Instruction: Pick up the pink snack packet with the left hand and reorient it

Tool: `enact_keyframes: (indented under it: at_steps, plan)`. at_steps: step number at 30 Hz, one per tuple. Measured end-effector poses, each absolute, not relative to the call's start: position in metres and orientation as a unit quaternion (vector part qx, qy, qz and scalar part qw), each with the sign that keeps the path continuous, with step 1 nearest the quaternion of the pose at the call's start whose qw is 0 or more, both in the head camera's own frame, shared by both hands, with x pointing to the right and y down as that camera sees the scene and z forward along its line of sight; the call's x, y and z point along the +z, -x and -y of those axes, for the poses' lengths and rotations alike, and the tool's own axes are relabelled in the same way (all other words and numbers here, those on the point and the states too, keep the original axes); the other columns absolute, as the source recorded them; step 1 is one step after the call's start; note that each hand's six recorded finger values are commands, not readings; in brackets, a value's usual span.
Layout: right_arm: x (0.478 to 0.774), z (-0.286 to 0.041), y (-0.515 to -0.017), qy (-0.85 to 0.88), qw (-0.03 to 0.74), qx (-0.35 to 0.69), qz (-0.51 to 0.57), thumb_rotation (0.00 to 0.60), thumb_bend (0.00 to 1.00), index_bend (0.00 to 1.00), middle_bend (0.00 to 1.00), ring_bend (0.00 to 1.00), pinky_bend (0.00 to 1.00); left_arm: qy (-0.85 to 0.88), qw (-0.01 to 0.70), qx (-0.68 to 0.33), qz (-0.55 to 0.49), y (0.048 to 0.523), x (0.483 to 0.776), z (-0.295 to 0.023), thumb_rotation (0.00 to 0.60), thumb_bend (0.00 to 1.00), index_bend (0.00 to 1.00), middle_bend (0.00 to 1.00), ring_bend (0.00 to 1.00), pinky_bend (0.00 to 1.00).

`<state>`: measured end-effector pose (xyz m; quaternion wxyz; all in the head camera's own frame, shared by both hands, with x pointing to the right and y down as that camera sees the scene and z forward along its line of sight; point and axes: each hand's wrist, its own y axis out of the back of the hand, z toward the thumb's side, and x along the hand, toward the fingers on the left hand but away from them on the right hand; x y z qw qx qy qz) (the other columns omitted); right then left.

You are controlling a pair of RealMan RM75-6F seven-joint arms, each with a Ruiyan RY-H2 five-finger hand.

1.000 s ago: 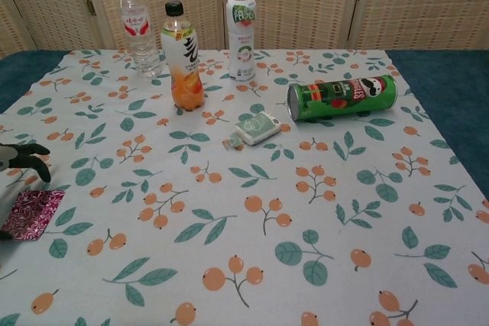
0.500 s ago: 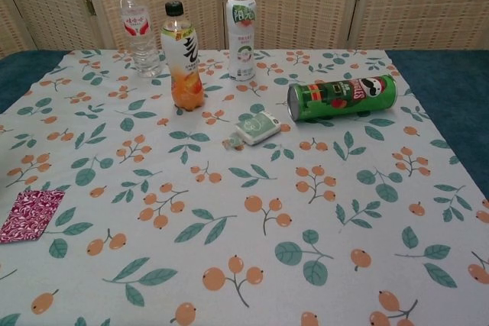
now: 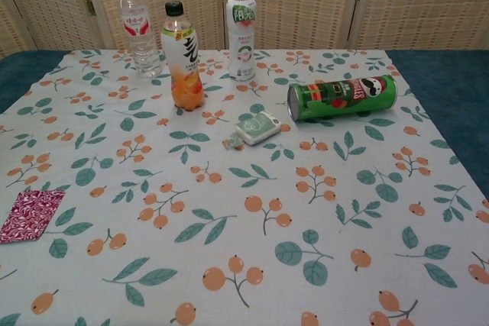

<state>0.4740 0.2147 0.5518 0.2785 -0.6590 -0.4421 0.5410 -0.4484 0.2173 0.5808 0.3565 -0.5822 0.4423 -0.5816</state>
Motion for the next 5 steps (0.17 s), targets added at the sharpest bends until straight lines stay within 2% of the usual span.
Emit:
enact_keyframes:
  at_steps: [5]
  plan:
    - [0.5483, -0.2167, -0.4722, 0.654, 0.295, 0.538, 0.441, 0.600, 0.33, 0.00, 0.00, 0.00, 0.00, 0.593, 0.348, -0.596, -0.414, 0.4449, 0.5809, -0.2309, 0.600, 0.21, 0.23, 0.00, 0.00, 0.00]
